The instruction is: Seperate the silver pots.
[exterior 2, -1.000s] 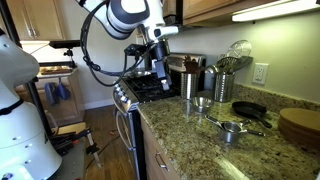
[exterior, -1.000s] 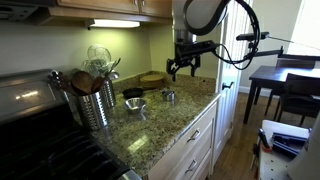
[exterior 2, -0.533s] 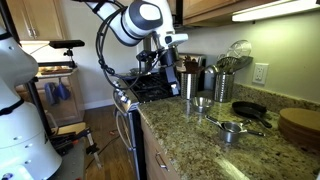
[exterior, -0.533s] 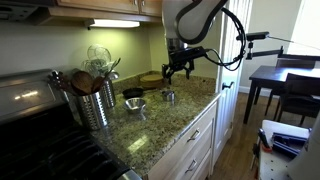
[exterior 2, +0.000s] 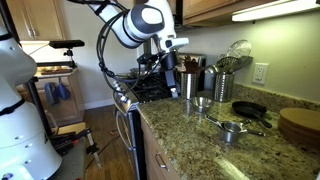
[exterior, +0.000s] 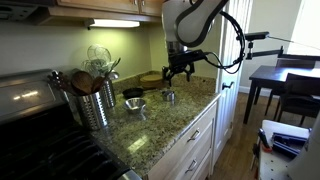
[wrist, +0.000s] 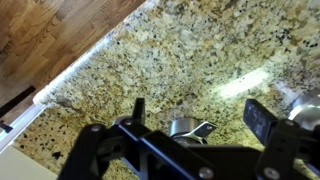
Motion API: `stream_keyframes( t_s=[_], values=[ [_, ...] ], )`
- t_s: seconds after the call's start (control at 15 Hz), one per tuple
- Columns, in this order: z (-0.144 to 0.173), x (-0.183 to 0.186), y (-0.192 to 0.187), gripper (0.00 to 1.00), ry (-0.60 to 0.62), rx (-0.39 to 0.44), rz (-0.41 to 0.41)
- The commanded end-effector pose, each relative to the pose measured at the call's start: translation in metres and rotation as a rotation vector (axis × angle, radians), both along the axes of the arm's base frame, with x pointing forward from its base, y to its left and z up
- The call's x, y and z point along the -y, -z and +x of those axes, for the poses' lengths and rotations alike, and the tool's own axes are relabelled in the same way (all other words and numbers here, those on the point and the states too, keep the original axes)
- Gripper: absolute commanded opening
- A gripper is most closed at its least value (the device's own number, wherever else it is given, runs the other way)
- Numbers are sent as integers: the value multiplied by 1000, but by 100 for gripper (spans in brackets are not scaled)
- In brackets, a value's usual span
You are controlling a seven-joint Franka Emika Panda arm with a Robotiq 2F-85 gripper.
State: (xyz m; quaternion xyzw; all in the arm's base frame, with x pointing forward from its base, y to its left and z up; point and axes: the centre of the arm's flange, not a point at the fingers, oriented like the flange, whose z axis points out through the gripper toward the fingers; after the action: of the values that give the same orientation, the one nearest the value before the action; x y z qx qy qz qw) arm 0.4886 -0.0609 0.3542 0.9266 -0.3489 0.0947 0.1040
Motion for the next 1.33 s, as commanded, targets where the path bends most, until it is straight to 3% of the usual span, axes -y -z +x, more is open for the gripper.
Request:
stream_keyframes(
  t_s=[0.0, 0.4, 0.8, 1.27],
  values=[
    [15, 16, 10, 100, 106, 55, 0],
    [39, 50, 26, 100, 231, 149, 75],
    [69, 66, 72, 100, 330, 120, 180],
    [102, 75, 98, 100, 363, 106, 182]
  ],
)
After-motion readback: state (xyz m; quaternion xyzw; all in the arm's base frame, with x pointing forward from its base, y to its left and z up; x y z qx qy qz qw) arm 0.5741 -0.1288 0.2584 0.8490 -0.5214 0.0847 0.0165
